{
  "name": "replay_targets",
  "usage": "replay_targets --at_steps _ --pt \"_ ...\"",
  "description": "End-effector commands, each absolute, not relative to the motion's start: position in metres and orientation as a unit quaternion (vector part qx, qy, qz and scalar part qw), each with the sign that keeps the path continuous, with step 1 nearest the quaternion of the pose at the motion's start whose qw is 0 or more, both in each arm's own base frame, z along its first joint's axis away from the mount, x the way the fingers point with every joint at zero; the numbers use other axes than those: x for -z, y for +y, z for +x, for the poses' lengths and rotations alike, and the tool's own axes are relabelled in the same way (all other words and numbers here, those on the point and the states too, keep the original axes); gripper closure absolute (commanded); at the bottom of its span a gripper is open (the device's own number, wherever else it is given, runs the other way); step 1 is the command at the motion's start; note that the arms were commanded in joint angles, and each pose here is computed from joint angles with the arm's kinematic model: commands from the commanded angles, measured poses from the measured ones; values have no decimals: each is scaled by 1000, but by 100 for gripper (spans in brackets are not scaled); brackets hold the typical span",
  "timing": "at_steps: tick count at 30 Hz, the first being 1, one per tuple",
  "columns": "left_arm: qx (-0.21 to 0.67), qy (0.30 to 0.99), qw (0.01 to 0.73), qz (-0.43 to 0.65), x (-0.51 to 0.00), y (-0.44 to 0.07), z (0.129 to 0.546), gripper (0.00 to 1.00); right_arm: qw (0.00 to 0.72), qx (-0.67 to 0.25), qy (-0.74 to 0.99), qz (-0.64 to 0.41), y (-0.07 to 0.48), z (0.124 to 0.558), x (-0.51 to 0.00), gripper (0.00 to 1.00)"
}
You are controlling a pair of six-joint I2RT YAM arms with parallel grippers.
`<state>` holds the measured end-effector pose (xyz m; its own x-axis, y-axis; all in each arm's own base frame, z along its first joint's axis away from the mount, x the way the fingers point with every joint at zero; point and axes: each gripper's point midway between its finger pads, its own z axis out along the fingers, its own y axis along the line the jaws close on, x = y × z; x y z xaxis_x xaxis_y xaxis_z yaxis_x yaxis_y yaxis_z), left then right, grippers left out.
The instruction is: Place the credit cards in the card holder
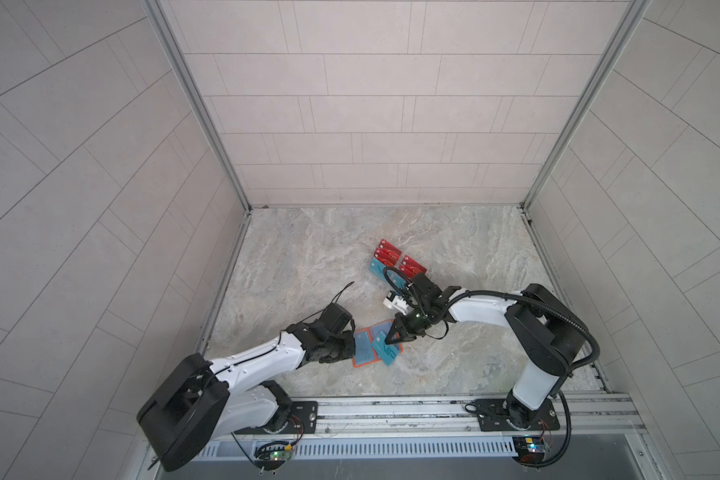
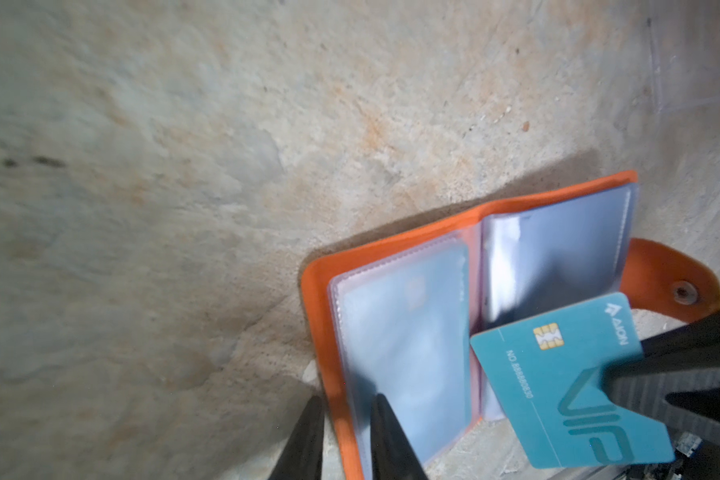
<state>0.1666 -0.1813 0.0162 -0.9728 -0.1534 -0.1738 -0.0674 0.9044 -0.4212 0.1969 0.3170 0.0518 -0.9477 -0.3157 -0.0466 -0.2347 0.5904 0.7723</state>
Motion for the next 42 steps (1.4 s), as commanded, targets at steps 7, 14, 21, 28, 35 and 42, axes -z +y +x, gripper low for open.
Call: replay_targets --at_steps 7,14,21,28,35,42 --pt "198 973 103 -53 -12 -175 163 75 6 442 -881 167 321 202 -82 100" --pt "198 973 104 -54 -12 -174 163 75 16 441 -882 167 323 203 -73 100" --pt "199 973 105 -54 -13 -174 163 75 23 442 -881 168 326 205 -67 100" --pt "201 972 106 -54 -14 -175 163 74 29 440 -882 167 326 204 -60 100" --pt "200 973 106 -56 -14 -174 163 74 34 437 -883 168 327 203 -55 100" --pt "199 973 107 -55 -14 -174 163 74 36 436 -884 168 329 205 -49 100"
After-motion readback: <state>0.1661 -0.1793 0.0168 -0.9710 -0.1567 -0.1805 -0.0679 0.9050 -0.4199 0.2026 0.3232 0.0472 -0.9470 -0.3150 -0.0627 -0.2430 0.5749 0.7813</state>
